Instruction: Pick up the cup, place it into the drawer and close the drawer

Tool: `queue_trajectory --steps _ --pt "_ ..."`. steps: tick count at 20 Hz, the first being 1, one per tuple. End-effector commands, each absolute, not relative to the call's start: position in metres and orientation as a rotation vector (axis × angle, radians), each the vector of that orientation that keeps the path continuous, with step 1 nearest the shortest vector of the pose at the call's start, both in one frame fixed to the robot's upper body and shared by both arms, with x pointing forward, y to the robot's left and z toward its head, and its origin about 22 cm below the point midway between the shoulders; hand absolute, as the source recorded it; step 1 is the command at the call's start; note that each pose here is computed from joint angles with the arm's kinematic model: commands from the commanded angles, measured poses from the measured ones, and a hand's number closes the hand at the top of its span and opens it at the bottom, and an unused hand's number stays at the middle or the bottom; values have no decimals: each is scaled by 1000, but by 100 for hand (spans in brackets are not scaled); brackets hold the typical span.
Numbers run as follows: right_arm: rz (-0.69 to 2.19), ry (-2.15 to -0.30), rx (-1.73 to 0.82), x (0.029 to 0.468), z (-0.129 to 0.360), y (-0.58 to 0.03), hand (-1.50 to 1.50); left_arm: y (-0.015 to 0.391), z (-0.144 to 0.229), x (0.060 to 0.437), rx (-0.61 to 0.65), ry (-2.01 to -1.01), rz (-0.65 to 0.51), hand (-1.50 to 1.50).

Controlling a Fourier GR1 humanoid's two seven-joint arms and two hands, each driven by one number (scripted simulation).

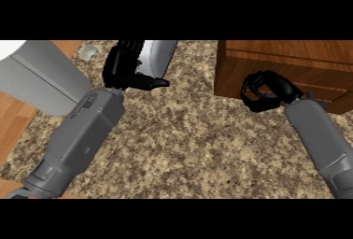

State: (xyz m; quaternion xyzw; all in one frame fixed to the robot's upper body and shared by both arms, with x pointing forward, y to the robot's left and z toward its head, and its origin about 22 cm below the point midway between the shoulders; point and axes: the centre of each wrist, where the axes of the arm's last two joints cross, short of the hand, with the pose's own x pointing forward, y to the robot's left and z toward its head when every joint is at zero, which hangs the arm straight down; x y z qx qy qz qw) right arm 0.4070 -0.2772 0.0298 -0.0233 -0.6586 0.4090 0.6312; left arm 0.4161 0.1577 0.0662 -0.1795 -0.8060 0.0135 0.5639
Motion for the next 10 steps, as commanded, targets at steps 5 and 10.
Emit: queue_trajectory --steps 5,10 --pt "818 -1646 -283 438 124 -312 150 160 63 412 -477 -1893 3 -150" --pt "811 -1623 -263 433 125 -327 150 159 54 406 -484 -1882 19 -150"
